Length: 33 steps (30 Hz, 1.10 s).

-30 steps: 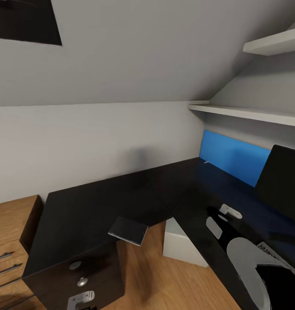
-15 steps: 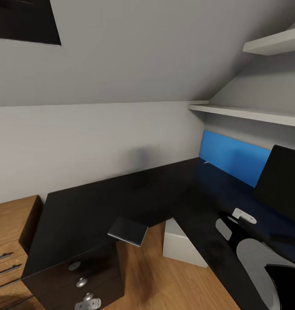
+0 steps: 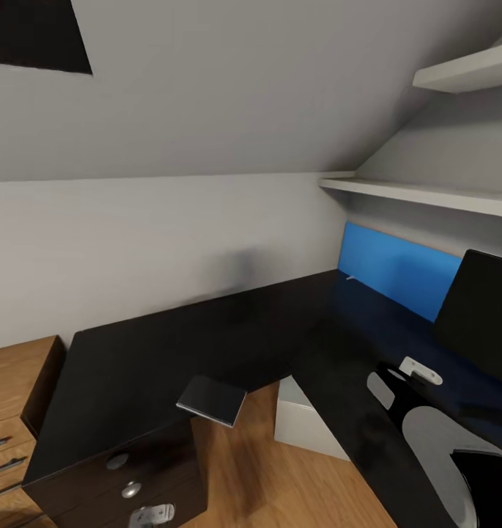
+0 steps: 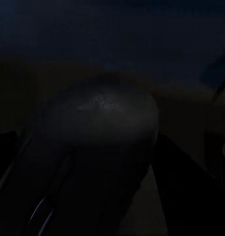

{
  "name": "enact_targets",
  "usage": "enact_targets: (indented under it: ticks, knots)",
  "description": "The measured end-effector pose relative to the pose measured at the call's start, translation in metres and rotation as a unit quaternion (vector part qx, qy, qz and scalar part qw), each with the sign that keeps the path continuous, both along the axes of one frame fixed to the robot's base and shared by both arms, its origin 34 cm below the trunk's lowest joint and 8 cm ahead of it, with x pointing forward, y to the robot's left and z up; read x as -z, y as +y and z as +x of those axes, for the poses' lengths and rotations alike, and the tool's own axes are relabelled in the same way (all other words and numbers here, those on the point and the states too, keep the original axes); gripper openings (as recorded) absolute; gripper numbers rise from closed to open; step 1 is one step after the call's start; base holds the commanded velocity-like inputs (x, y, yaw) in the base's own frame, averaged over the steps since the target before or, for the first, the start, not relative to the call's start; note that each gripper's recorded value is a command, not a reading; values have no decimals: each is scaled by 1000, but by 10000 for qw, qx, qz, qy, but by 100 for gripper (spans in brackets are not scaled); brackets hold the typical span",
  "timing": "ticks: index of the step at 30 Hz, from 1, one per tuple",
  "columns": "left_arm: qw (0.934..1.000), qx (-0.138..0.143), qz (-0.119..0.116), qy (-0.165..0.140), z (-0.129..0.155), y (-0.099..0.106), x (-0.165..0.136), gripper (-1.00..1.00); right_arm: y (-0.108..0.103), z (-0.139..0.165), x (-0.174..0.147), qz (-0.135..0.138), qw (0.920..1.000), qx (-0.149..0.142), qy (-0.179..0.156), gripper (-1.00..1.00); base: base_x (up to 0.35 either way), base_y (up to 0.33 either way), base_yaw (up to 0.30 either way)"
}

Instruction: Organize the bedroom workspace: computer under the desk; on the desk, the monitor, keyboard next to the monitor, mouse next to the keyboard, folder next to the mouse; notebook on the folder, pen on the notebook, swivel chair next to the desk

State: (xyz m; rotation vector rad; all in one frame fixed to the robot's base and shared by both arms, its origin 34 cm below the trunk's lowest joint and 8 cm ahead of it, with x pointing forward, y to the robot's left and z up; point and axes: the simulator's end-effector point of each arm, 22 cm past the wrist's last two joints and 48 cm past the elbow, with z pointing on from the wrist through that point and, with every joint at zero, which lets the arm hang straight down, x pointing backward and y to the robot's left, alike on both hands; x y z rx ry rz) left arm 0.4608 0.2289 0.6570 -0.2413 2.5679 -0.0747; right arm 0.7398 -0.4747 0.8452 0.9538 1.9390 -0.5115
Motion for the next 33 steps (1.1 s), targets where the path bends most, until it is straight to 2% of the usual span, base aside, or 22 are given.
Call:
enact_targets:
  ticks: [8,16,23,33]
  knots:
    - [10000,-19,-53,-65,5,-4,4,100,-14,-2,7,-53,10000,27,24,-100,0,0,0]
    - [10000,-33,-50,-64,6,-4,16,100,-11,7,10,-27,10000,-52,-52,-100,0,0,0]
    - [10000,-47,-50,-59,6,-3,27,100,13,12,27,73,9998,-175,-42,-100,0,0,-33]
    - [9999,-48,-44,-78,7,-3,37,100,17,14,38,109,9996,-263,-84,-100,0,0,-233]
